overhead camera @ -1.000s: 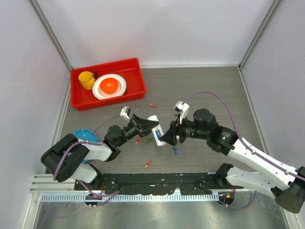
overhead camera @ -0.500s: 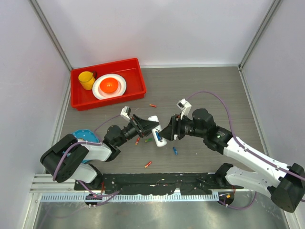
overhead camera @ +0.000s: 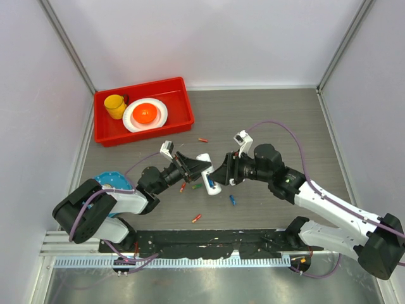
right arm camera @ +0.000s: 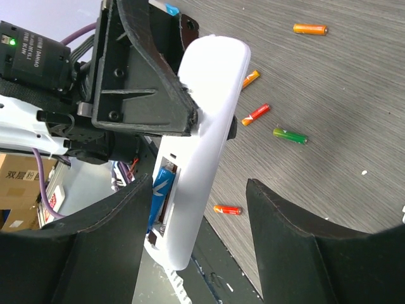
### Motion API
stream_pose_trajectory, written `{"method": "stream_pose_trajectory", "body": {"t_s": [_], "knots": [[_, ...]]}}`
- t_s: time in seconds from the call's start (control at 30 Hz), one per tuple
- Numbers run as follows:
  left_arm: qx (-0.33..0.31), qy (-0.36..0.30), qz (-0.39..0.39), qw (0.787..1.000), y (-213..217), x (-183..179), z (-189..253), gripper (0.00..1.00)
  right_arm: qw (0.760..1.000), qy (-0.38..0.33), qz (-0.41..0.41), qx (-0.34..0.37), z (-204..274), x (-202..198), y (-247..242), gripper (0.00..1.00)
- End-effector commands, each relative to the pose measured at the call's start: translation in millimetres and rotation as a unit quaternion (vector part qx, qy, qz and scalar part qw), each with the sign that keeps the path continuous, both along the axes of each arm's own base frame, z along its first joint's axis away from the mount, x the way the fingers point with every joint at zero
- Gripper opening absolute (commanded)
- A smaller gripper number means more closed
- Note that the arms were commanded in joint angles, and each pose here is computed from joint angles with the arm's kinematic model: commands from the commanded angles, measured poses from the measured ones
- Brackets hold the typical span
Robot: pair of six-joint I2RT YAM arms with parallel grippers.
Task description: Load the batteries into the remote control
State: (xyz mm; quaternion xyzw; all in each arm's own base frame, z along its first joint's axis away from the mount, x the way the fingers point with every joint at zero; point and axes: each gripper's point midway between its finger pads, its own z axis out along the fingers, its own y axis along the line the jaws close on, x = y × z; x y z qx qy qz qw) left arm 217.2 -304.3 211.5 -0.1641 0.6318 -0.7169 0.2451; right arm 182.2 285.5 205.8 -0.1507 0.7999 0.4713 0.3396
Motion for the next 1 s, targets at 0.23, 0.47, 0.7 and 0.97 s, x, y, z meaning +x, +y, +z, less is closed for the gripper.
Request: {"method": "stream_pose_trajectory", "body": {"t_s": [0.23,0.47,0.7,0.97], "knots": [[-0.097,-0.126,-0.006,0.987,11.6,-17.5,75.4,0.00,1.000,0.005,-0.001,0.006,-3.4,5.4,4.7,0.64],[-0.096,-0.125,-0.005,0.987,12.1,-18.1,74.1,0.00,1.000,0.003,-0.002,0.007,-2.1,5.8,5.1,0.64],[-0.088,-0.118,0.001,0.989,12.3,-15.0,66.9,0.00,0.999,-0.021,0.001,0.032,24.4,5.1,3.6,0.68],[-0.088,-0.113,0.003,0.990,11.2,-12.7,64.7,0.00,0.997,-0.049,0.037,0.043,42.5,-7.0,1.6,0.73]]}}
